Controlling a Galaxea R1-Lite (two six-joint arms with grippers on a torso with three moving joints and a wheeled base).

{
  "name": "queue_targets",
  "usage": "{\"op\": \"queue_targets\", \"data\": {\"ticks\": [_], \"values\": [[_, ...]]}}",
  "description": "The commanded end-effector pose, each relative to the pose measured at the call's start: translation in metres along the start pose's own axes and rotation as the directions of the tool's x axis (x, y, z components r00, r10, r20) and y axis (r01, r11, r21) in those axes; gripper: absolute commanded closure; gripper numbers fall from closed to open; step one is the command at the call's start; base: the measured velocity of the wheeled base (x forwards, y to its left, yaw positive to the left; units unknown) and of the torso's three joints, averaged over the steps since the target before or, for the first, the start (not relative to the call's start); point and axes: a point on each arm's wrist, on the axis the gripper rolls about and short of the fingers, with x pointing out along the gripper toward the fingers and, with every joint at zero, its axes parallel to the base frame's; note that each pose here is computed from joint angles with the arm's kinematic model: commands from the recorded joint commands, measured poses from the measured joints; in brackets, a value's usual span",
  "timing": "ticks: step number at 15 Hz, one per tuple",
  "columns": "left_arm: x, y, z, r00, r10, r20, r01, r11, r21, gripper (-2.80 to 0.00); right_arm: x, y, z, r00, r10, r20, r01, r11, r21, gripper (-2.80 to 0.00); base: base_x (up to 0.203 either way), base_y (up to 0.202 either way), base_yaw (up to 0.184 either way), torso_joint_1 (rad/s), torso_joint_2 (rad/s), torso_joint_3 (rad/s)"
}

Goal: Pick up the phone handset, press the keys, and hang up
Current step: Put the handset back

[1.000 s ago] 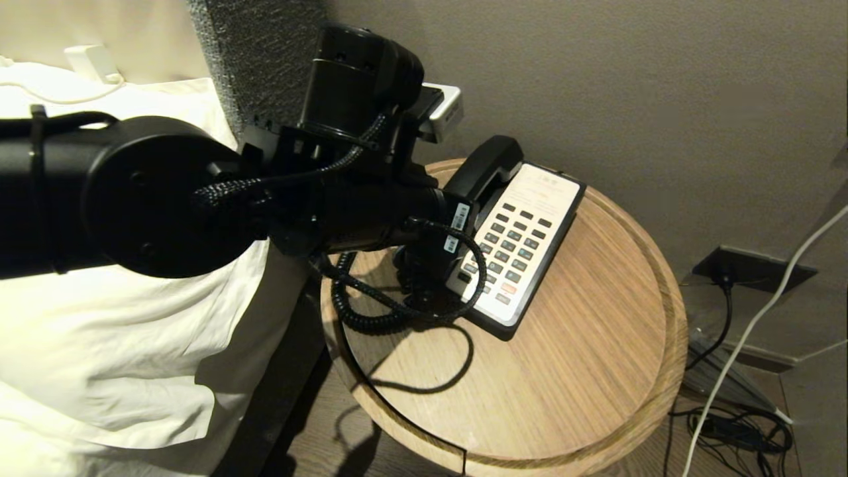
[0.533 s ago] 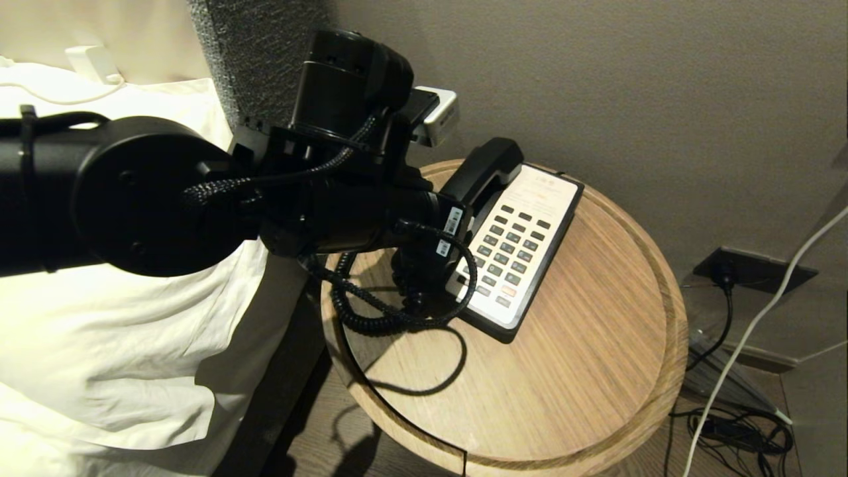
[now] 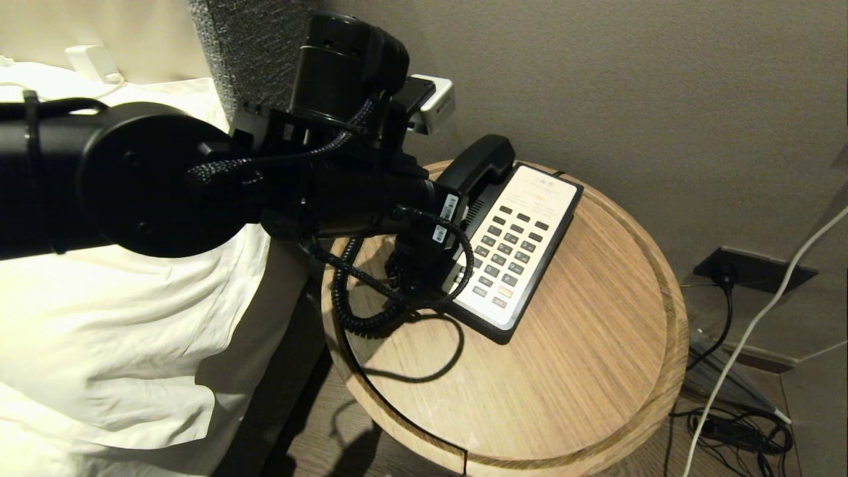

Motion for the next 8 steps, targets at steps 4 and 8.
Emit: {"op": "queue_targets", "data": {"ticks": [4,8], "values": [[0.007,-0.003,-0.007,1.0,-0.005,-0.031,0.006,1.0,0.008,0.0,-0.002,-0.001,-0.001,1.0,0.001,0.002,-0.001,1.0,0.003,0.0,0.0,0.0,0.0,0.0,0.0,0.0],[0.011,-0.006,-0.016,0.998,-0.012,-0.062,0.012,1.0,0.009,0.0,-0.001,0.0,0.0,1.0,0.001,0.002,-0.001,1.0,0.004,0.0,0.0,0.0,0.0,0.0,0.0,0.0]]}}
